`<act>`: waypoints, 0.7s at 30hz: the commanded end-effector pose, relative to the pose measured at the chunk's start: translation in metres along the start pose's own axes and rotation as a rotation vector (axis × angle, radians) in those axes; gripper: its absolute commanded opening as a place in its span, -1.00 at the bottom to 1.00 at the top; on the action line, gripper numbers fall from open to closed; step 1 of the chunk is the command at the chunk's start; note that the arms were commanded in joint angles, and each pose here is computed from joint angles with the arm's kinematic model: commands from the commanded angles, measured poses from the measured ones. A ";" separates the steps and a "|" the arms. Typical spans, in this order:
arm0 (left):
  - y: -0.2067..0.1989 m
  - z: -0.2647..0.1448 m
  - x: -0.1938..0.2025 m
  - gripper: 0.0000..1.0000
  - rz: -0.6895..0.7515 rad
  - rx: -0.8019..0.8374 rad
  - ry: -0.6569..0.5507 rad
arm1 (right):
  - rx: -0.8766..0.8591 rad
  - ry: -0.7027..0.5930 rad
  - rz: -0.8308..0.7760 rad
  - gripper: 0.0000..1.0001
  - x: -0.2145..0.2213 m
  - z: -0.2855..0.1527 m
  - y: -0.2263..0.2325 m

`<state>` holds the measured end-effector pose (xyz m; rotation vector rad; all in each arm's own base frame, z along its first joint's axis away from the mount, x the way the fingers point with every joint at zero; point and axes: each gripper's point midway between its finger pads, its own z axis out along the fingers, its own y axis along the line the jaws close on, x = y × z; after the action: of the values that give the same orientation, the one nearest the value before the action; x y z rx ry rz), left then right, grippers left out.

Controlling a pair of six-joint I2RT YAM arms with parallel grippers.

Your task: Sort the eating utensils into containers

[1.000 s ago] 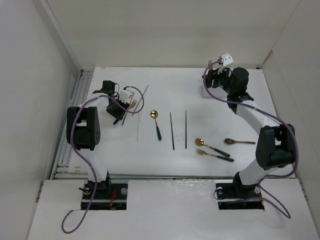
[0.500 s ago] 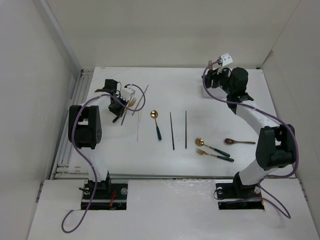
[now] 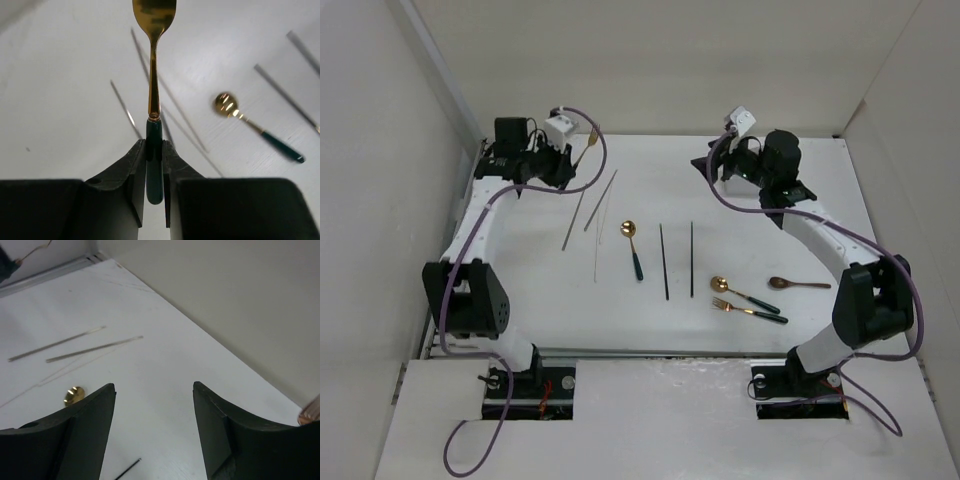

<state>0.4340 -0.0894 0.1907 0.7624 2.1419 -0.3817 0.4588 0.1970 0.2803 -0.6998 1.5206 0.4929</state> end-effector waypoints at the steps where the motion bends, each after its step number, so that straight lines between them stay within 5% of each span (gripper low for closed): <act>1: -0.046 -0.062 -0.088 -1.00 0.050 0.140 -0.293 | -0.188 -0.171 -0.107 0.37 -0.079 -0.004 0.053; 5: -0.081 -0.098 -0.144 -1.00 0.106 0.199 -0.536 | -0.399 -0.245 -0.117 0.37 -0.107 0.005 0.119; 9: -0.123 -0.132 -0.178 -1.00 0.126 0.288 -0.721 | -0.535 -0.455 -0.046 0.37 -0.157 -0.001 0.158; 14: -0.156 -0.155 -0.197 -1.00 0.116 0.375 -0.801 | -0.679 -0.621 0.026 0.37 -0.180 -0.009 0.191; 21: -0.179 -0.166 -0.204 -1.00 0.123 0.443 -0.847 | -0.729 -0.599 0.114 0.29 -0.173 0.014 0.209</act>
<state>0.3448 -0.2190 0.4228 0.7464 1.3530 -0.9076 0.3437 0.3771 0.3871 -0.9072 0.9472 1.2168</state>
